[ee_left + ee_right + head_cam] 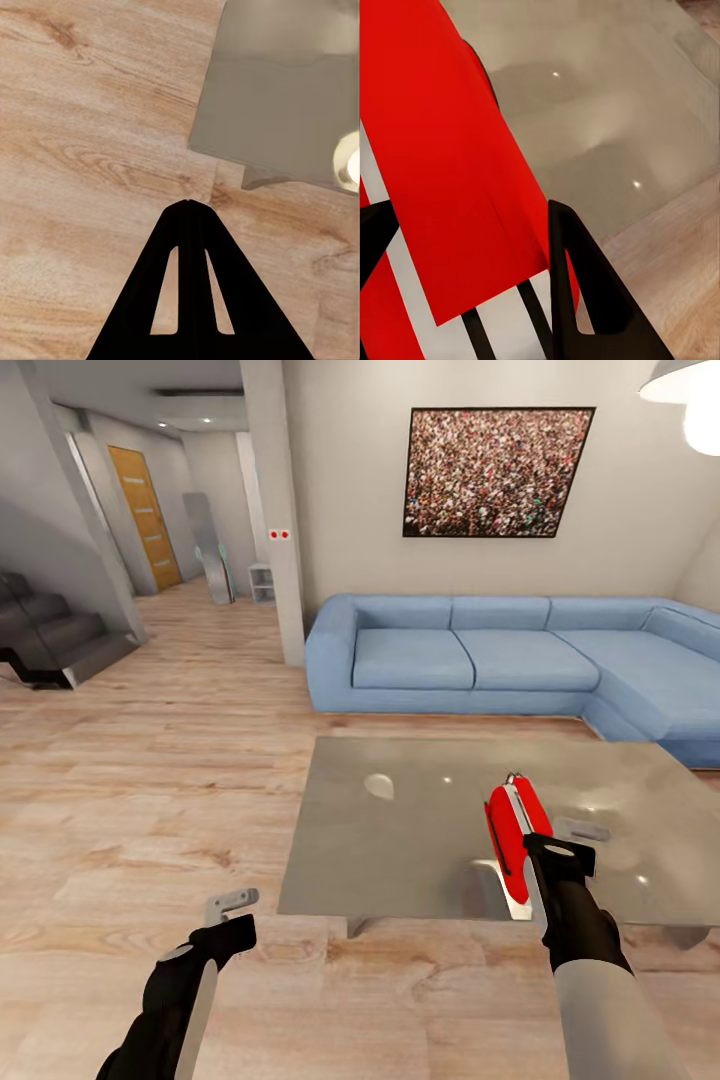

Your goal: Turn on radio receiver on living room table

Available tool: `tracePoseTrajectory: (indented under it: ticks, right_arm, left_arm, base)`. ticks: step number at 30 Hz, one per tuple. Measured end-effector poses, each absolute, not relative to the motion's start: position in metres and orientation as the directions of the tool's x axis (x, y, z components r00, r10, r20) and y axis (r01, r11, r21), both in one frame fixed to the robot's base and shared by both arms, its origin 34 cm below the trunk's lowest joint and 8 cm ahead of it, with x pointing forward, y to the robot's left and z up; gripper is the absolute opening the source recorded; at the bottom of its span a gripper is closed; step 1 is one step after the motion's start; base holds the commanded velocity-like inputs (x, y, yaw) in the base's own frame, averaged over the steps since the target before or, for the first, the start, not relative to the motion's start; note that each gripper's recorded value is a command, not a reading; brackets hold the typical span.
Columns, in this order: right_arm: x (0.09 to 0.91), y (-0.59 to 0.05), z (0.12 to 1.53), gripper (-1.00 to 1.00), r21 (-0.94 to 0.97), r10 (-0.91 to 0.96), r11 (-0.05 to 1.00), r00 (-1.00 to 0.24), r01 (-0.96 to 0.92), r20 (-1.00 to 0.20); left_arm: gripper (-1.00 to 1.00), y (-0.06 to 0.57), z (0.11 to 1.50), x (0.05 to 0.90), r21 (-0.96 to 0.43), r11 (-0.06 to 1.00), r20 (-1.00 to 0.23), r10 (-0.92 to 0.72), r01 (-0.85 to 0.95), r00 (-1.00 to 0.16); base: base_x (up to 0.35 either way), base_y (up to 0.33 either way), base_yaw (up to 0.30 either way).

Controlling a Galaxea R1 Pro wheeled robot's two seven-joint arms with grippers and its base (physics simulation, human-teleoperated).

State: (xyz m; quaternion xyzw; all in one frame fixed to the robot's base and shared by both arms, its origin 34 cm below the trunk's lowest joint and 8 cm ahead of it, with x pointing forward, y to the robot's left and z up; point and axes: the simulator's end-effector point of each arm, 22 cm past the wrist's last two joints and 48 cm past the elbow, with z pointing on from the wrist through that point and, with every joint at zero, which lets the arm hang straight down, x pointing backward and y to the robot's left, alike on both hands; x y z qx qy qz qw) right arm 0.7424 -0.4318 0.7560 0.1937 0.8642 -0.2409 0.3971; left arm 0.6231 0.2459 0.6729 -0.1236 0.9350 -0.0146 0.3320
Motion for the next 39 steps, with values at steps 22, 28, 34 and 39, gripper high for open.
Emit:
tracePoseTrajectory:
  ticks: [22,28,34,39]
  right_arm:
    - [0.7424,-0.4314,0.7554,-1.0,-0.263,0.143,0.81,-0.611,0.525,-0.779]
    - [0.7423,-0.4314,0.7552,-1.0,-0.262,0.144,0.81,-0.611,0.525,-0.778]
    - [0.7422,-0.4311,0.7546,-1.0,-0.261,0.145,0.81,-0.612,0.525,-0.778]
    - [0.742,-0.4276,0.7495,-1.0,-0.251,0.154,0.817,-0.616,0.519,-0.773]
  left_arm:
    - [-1.0,0.2453,0.6738,0.6241,-0.114,0.969,-0.621,-0.242,-0.22,-0.746]
    - [-1.0,0.245,0.6739,0.6243,-0.115,0.969,-0.621,-0.242,-0.219,-0.745]
    - [-1.0,0.2451,0.674,0.6243,-0.115,0.969,-0.621,-0.242,-0.219,-0.745]
    - [-1.0,0.2453,0.6738,0.6242,-0.115,0.969,-0.621,-0.243,-0.22,-0.745]
  base:
    - [0.292,0.0,0.0]
    - [0.009,0.0,0.0]
    - [0.0,0.0,0.0]
    - [0.0,0.0,0.0]
